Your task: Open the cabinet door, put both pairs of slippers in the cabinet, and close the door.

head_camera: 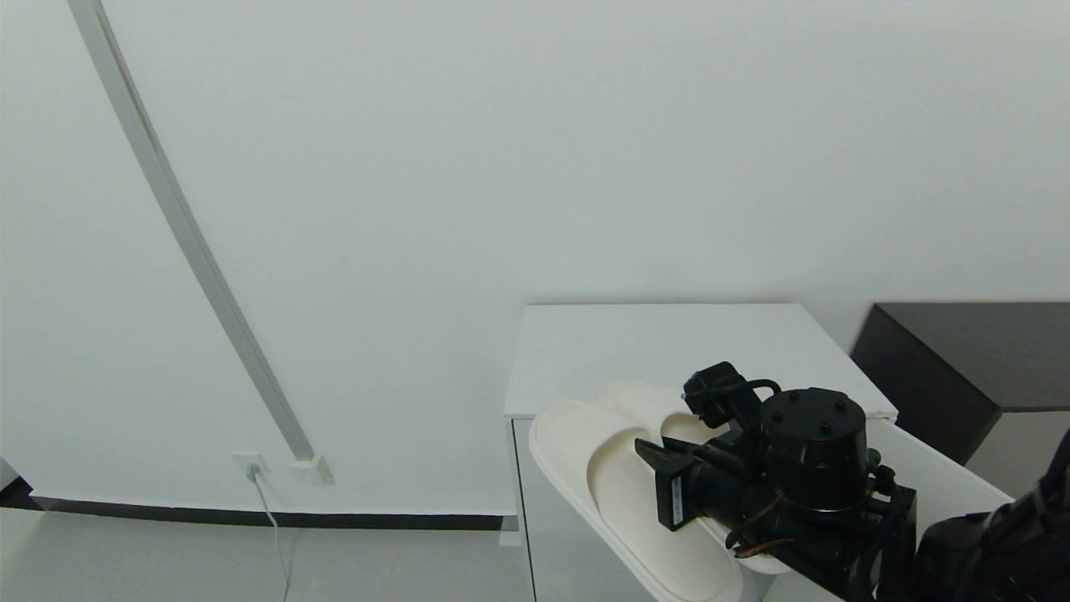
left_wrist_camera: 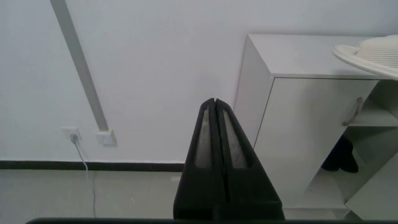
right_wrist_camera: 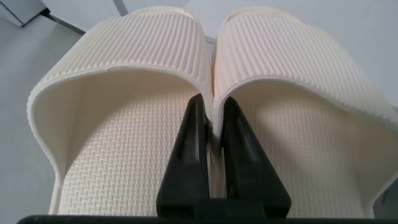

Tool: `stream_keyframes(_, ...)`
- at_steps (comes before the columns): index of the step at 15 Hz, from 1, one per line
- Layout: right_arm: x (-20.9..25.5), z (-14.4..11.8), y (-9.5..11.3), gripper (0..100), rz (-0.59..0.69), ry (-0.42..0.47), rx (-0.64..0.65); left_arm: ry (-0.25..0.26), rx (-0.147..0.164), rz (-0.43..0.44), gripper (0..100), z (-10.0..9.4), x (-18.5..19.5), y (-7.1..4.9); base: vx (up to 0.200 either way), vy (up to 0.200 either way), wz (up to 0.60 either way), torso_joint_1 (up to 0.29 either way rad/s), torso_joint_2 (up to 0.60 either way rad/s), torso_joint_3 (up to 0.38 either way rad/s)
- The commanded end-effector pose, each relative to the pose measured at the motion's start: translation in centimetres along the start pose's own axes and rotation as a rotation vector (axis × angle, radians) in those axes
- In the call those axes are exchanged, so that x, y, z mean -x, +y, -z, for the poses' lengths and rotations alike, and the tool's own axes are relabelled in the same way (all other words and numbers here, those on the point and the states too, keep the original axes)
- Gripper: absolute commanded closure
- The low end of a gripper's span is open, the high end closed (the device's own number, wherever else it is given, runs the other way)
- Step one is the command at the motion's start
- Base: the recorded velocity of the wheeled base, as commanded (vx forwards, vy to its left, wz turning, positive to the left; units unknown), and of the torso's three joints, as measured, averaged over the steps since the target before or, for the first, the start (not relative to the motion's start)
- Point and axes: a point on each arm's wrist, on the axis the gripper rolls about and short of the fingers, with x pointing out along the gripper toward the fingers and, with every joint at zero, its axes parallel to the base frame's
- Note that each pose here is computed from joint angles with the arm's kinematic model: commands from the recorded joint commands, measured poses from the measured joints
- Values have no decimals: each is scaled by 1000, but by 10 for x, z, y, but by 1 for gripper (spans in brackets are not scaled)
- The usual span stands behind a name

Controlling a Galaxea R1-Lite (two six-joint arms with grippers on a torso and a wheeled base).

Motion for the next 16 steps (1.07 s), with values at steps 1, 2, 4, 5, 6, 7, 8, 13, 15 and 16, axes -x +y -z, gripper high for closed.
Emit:
stream_keyframes(1,-1,3,1,100,-4,2,2,1,0,-1,100,0,0,0,0,0,0,0,0,0)
stream_keyframes(2,-1,3,2,100,-7,-7,3,1,0,-1,100,0,0,0,0,0,0,0,0,0)
stream_keyframes(4,-1,3,2,100,-8,-16,23,1,0,-1,100,0,0,0,0,0,0,0,0,0)
stream_keyframes(5,-1,3,2,100,-10,-16,24,1,0,-1,100,0,0,0,0,0,0,0,0,0)
stream_keyframes(6,-1,4,2,100,-8,-15,25,1,0,1,100,0,0,0,0,-200,0,7,2,2)
stream_keyframes(7,-1,4,2,100,-8,-15,25,1,0,-1,100,0,0,0,0,-200,0,2,-2,2)
stream_keyframes(8,-1,4,2,100,-8,-13,25,1,0,1,100,0,0,0,0,-200,0,-2,2,-2)
stream_keyframes(13,0,6,2,100,-8,-5,27,1,0,-1,100,0,0,0,0,-200,0,1,2,2)
stream_keyframes(15,0,6,1,100,-6,-6,26,-1,2,-1,100,0,0,0,0,-200,0,5,0,0)
stream_keyframes(16,0,6,1,100,-6,-6,25,-1,2,1,100,0,0,0,0,-200,0,2,2,2)
